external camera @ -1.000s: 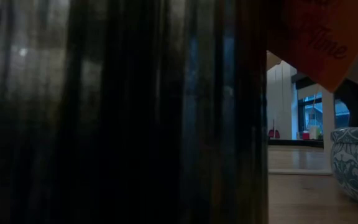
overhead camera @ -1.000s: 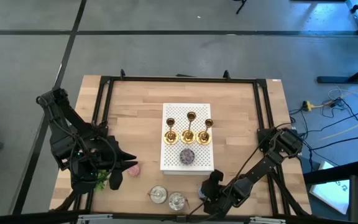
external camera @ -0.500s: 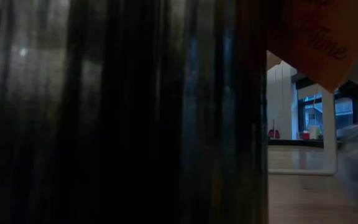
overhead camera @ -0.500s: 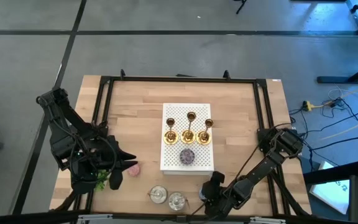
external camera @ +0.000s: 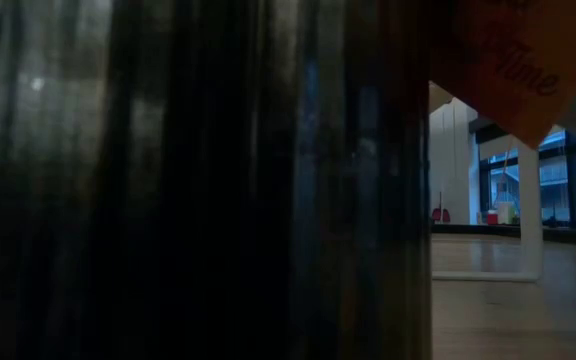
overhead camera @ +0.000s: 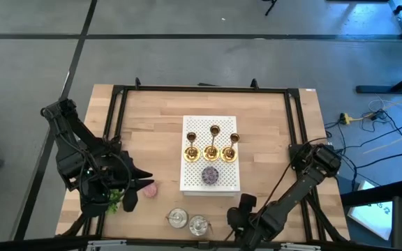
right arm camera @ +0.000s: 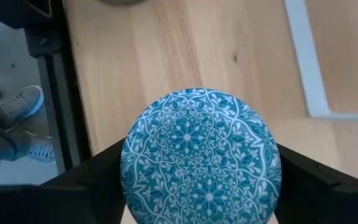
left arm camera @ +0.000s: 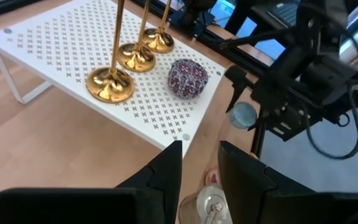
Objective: Pick & Place candle stick holders
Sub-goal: Put the blue patterned scented candle on the shelf aligned with the other red patterned scented candle
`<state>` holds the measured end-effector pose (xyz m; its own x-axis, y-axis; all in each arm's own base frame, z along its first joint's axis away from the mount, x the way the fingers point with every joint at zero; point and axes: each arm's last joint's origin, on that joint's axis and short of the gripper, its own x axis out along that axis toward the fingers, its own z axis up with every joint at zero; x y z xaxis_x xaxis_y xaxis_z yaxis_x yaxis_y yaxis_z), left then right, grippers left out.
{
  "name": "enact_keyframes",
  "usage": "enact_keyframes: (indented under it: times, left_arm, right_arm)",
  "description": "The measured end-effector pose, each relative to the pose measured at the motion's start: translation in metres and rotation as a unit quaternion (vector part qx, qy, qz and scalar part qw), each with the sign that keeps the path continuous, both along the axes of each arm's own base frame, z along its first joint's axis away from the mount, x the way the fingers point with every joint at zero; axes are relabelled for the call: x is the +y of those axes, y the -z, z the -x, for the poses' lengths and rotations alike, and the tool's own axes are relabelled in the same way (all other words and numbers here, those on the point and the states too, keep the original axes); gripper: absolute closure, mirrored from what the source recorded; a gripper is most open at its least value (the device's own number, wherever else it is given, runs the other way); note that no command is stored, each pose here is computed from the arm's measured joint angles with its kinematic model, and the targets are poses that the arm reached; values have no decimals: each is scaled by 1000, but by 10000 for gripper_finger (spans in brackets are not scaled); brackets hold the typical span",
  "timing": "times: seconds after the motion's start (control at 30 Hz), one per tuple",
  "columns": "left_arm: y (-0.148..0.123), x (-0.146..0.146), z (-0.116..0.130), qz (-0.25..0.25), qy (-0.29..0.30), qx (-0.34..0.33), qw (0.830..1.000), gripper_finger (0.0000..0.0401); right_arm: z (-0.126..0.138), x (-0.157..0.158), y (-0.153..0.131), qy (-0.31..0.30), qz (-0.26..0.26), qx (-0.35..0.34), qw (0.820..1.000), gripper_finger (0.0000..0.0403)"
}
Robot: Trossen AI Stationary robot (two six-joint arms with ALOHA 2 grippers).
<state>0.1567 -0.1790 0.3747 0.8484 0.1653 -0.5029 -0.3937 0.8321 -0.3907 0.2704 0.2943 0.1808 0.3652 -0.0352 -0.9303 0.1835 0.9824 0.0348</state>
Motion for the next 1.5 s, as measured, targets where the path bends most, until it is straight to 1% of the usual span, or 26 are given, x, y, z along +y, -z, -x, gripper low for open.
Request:
enact_keyframes:
  times: [0.2,0.33,0.43,0.63,0.83,0.9,1.03,1.17,1.3,1.43,1.5]
  left_arm:
    - [1,-1,0,7,9,10,1000,306]
    - [0,-1,0,11,12,11,1000,312]
    - [0,-2,1,4,18,12,1000,312]
    - [0,-1,1,-16,12,-1,1000,311]
    - [-1,-1,1,-35,8,-10,999,311]
    - [-1,0,0,-42,6,-12,999,311]
    - [-2,3,-3,-52,-4,-14,999,311]
    - [-1,8,-8,-59,-14,-12,998,311]
    - [-2,11,-10,-63,-18,-9,998,311]
    - [-1,13,-13,-61,-12,5,998,311]
    - [-1,14,-13,-62,-12,9,998,311]
  right_arm:
    - [-1,7,-19,-21,-1,-1,1000,107]
    - [-2,7,-42,-25,11,8,1000,107]
    - [-2,6,-61,-26,24,11,999,107]
    - [-1,-9,-94,-32,78,42,996,107]
    - [-6,-31,-119,-61,132,67,987,107]
    - [-8,-38,-124,-67,148,74,984,107]
    - [-9,-53,-135,-87,164,62,981,107]
    - [-13,-69,-135,-92,183,66,977,107]
    - [-11,-85,-142,-80,189,59,977,107]
    - [-18,-94,-138,-76,181,50,979,107]
    - [-21,-98,-137,-81,173,33,981,107]
